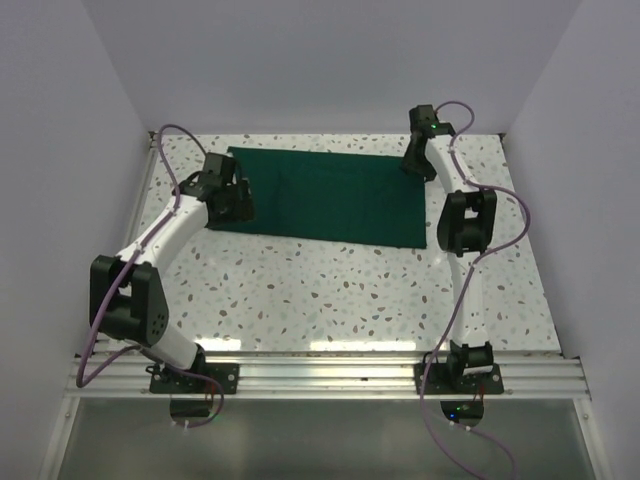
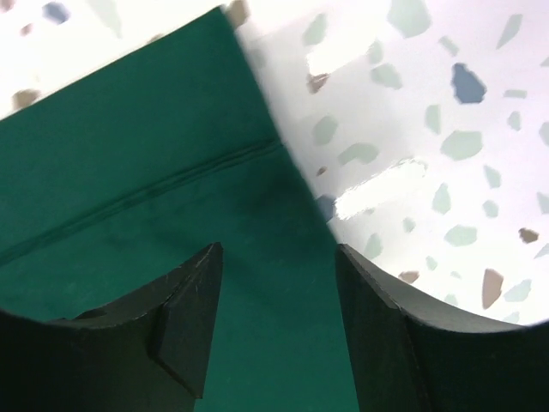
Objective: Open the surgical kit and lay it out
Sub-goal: Open the surgical kit at the center of the board.
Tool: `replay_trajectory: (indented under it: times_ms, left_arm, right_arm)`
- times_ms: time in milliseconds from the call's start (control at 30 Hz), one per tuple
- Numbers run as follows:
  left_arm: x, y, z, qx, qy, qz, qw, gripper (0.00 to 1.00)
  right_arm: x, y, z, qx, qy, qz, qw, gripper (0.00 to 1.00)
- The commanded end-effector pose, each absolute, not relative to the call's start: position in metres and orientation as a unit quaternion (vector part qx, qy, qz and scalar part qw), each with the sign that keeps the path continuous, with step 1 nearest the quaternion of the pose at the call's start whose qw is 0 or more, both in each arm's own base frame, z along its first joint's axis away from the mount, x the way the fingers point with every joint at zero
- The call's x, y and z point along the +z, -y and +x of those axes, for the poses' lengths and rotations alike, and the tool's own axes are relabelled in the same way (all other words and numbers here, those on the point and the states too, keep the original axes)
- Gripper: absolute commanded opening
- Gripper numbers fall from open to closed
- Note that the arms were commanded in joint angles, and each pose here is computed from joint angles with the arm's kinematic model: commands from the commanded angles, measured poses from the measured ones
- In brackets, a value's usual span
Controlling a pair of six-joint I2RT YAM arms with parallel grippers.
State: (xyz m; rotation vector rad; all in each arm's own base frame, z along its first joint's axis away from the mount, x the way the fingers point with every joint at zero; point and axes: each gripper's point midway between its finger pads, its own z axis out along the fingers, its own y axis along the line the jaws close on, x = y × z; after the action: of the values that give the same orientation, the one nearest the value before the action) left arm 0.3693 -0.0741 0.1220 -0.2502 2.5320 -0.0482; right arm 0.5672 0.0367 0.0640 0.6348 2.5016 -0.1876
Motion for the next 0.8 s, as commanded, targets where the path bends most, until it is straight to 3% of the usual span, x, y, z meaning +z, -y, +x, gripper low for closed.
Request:
replay_trajectory:
  times_ms: [0,133,367,700,767]
  left_arm:
    - [0.128,0.070,0.354,-0.010,-0.950,-0.107,0.294,0.77]
    - [0.122,0.064,0.345,0.003,-0.952,-0.112,0.286,0.77]
    - [0.118,0.063,0.345,0.009,-0.953,-0.116,0.278,0.77]
    - [0.114,0.066,0.349,0.007,-0.956,-0.116,0.269,0.77]
    - [0.114,0.066,0.348,0.007,-0.956,-0.116,0.269,0.76]
  right_arm:
    - [0.090,-0.023,0.586,-0.060,-0.913,0.255,0.312,0.59]
    - [0.077,-0.010,0.592,-0.060,-0.911,0.267,0.309,0.59]
    - [0.050,0.000,0.596,-0.060,-0.913,0.275,0.295,0.46]
    - [0.033,-0.006,0.604,-0.042,-0.915,0.274,0.292,0.44]
    - [0.032,-0.008,0.605,-0.037,-0.915,0.274,0.293,0.37]
